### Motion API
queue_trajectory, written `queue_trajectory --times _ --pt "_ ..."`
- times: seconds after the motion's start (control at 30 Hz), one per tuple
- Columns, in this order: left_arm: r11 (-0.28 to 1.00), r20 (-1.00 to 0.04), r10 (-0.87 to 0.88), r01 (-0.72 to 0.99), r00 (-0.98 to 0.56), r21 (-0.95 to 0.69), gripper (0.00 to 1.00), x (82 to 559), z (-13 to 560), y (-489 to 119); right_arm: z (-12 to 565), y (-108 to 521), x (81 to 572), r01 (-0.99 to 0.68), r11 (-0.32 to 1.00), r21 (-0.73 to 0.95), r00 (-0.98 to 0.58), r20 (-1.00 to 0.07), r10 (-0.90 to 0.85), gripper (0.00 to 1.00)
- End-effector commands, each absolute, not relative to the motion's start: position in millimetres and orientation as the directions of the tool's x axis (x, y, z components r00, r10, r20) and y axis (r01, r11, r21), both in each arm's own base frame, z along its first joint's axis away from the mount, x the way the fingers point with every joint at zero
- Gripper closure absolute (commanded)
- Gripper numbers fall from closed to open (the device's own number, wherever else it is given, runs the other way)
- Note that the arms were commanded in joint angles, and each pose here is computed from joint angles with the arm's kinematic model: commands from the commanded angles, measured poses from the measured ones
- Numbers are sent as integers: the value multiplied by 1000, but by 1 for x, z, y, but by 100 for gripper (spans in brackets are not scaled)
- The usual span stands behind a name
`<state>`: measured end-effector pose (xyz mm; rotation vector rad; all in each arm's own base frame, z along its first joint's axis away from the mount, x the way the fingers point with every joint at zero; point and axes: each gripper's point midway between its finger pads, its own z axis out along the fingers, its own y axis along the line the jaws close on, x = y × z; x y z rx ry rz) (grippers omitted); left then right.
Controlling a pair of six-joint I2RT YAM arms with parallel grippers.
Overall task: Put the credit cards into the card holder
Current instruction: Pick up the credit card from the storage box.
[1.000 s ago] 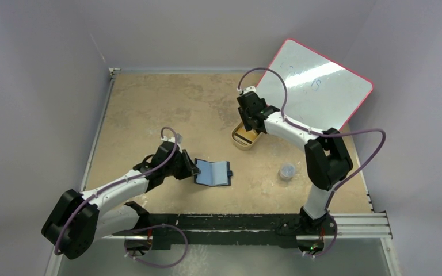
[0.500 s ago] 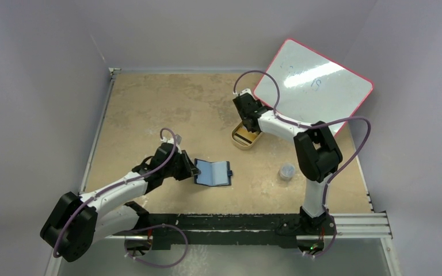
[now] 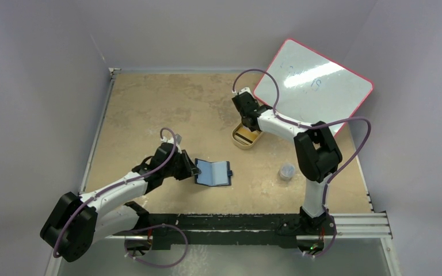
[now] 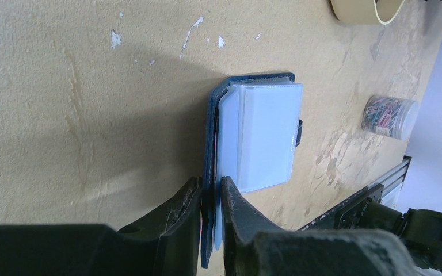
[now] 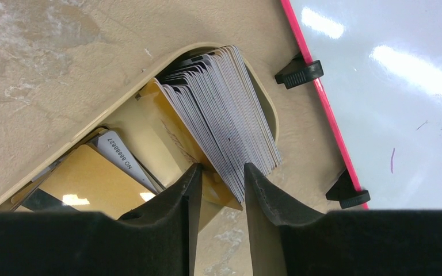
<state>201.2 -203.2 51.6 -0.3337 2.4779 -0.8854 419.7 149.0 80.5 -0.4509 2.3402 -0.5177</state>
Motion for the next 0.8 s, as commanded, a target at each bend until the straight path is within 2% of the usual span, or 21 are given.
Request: queue_trajectory --times 0.0,0.77 --pt "734 -374 -395 -44 -839 -678 83 207 60 -208 106 144 430 -117 867 -485 -673 -603 -428 67" --pt "735 -373 -395 -45 -839 -677 83 206 60 -207 125 144 435 -109 861 -498 -656 -615 -438 77"
